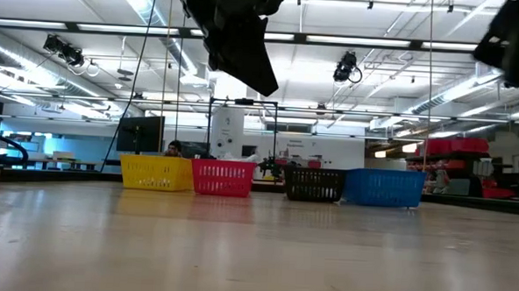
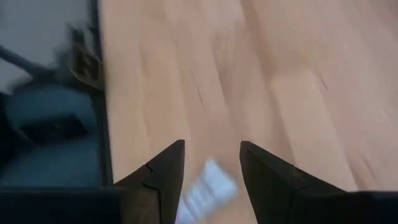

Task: Pick & Place Travel size toiletries
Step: Put the white toothpaste into the black bin

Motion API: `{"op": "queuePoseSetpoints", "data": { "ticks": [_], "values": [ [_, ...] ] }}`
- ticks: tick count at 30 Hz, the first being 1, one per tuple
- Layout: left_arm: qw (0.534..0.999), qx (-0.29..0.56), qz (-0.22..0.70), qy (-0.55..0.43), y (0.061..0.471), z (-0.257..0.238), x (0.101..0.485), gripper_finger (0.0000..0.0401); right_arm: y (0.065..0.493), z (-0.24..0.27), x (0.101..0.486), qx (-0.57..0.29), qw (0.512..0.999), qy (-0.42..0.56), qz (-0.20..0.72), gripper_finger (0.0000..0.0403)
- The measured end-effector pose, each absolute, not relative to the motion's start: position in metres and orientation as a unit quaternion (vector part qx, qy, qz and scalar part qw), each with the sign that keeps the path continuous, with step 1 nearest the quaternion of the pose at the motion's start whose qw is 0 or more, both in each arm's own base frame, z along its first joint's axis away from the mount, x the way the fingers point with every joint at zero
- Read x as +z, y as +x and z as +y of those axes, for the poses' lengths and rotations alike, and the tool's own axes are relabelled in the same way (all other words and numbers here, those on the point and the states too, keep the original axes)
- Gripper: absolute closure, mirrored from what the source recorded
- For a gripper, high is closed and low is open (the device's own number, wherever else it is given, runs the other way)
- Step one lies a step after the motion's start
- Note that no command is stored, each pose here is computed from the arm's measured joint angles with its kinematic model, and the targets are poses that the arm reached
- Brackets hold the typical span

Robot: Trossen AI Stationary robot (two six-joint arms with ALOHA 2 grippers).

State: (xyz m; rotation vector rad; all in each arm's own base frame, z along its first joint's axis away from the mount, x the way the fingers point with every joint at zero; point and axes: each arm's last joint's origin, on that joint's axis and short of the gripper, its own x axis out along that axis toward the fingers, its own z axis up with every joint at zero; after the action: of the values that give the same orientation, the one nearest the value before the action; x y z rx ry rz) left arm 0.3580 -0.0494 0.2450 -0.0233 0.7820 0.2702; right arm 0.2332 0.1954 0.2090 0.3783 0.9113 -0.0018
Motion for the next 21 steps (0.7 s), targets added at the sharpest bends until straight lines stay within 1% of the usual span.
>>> {"op": "queuePoseSetpoints", "data": {
  "ticks": [2, 4, 7, 9, 11, 13, 15, 21],
  "values": [
    [0.916, 0.131, 0.379, -0.012, 0.358, -0.049, 0.245, 0.027, 0.232, 0.201, 0.217, -0.023, 0.857, 0.177, 0.484, 0.0238],
    [0.916, 0.131, 0.379, -0.012, 0.358, -0.049, 0.245, 0.027, 0.235, 0.207, 0.215, -0.028, 0.826, 0.186, 0.531, 0.0238],
    [0.916, 0.131, 0.379, -0.012, 0.358, -0.049, 0.245, 0.027, 0.239, 0.216, 0.185, -0.037, 0.751, 0.221, 0.621, 0.0238],
    [0.916, 0.131, 0.379, -0.011, 0.358, -0.049, 0.245, 0.027, 0.241, 0.22, 0.167, -0.052, 0.708, 0.245, 0.661, 0.0238],
    [0.916, 0.13, 0.379, -0.008, 0.358, -0.049, 0.245, 0.027, 0.242, 0.223, 0.152, -0.059, 0.677, 0.252, 0.689, 0.0238],
    [0.917, 0.127, 0.379, -0.001, 0.358, -0.049, 0.245, 0.027, 0.244, 0.225, 0.144, -0.063, 0.67, 0.251, 0.696, 0.0238],
    [0.916, 0.123, 0.381, 0.008, 0.358, -0.049, 0.245, 0.0269, 0.247, 0.226, 0.146, -0.056, 0.674, 0.267, 0.687, 0.0238],
    [0.916, 0.116, 0.382, 0.024, 0.358, -0.049, 0.245, 0.0269, 0.249, 0.225, 0.166, -0.064, 0.68, 0.292, 0.67, 0.0238]
  ]
}}
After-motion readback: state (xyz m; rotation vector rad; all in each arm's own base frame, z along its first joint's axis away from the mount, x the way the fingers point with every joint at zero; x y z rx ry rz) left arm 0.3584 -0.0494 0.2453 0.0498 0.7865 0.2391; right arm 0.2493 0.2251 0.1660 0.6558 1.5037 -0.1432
